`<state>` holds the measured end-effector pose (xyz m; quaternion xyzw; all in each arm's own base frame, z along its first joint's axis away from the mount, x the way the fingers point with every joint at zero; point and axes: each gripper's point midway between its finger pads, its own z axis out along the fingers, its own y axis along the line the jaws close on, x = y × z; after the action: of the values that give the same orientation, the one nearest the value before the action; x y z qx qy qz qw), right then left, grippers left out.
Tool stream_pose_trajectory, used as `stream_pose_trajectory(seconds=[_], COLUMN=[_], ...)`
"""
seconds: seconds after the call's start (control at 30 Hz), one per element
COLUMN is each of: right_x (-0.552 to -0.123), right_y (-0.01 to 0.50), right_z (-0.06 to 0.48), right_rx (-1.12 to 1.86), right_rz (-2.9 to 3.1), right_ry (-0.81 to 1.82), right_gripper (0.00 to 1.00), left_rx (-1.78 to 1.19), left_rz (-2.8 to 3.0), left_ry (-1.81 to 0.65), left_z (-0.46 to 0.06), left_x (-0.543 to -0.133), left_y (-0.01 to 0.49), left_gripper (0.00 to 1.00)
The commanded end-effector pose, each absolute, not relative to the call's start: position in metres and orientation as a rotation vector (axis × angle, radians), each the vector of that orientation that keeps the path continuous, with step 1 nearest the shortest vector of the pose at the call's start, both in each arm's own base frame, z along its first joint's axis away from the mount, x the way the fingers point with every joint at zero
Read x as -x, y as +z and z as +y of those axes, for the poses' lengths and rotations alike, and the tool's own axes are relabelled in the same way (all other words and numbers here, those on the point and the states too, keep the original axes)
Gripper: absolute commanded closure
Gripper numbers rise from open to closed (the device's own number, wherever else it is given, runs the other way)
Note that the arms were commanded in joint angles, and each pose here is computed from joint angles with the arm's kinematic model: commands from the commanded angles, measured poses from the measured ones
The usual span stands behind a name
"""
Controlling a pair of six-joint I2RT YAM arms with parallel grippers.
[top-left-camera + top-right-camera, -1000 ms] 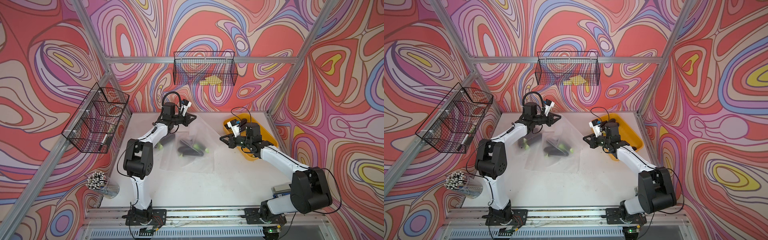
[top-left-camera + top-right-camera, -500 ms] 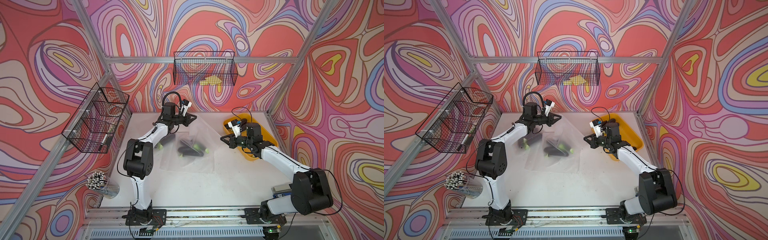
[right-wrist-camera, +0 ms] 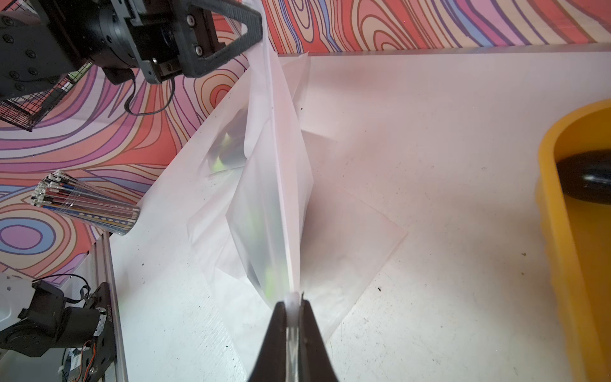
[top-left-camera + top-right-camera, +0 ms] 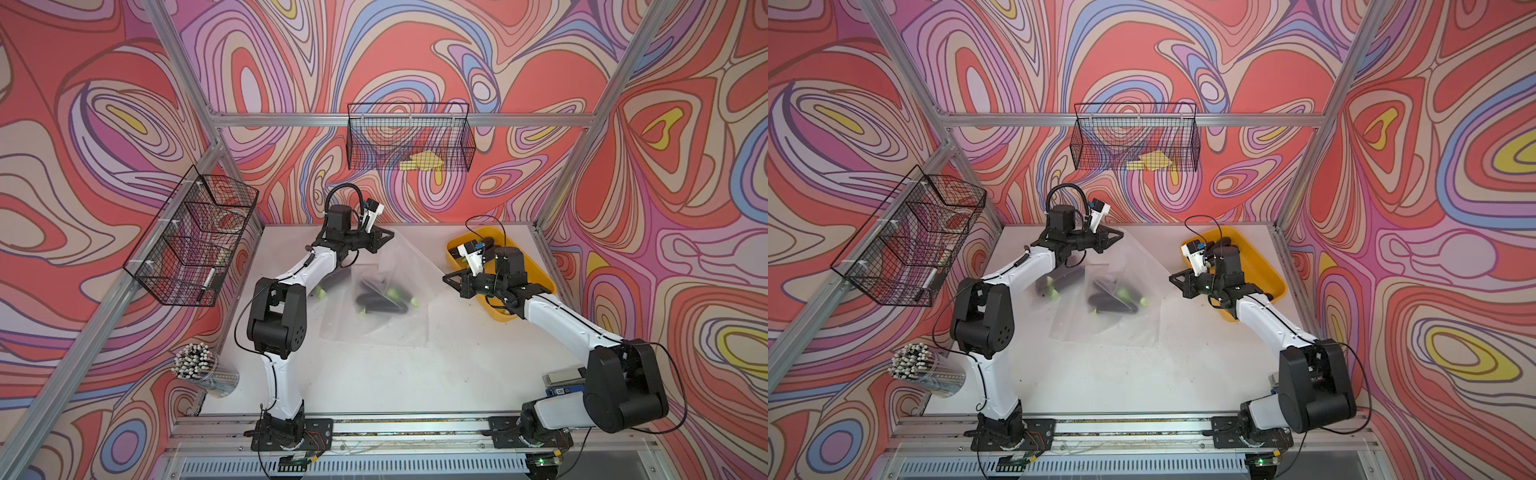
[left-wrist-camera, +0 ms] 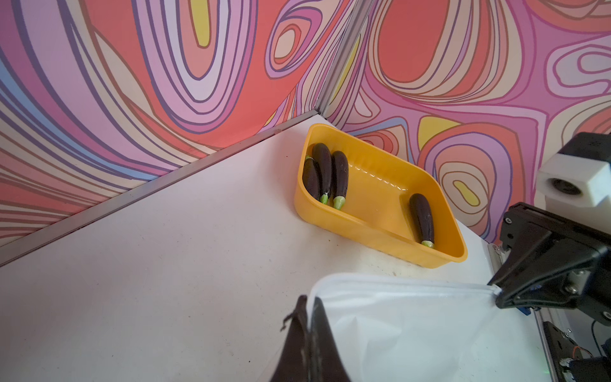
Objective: Place the eggplant in a zip-top bag and seal the zipper
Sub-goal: Zip the zipper on the zipper food storage bag.
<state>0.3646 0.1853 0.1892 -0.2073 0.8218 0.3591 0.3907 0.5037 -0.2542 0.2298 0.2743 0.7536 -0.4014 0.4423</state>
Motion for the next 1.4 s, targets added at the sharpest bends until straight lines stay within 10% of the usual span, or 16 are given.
stream_pose_trajectory(seconds=[0.0,1.37], right_x=[-0.3537,-0.3528], right_y=[0.1729,0.1729], right_z=[0.1774,0.1720], right_rx=[0.499,0.479], right_rz=[2.162,2.163], right_ry=[0.910,0.904], right_gripper=[0.96,0.93], left_rx=[-0.613,-0.592], left_rz=[1.840,1.860], left_ry=[-0.894,-0.885], left_z=[-0.2326,-0.2309], left_x=[-0.5229,-0.5256], left_y=[0.2420,0.2369], left_gripper=[1.00,1.00])
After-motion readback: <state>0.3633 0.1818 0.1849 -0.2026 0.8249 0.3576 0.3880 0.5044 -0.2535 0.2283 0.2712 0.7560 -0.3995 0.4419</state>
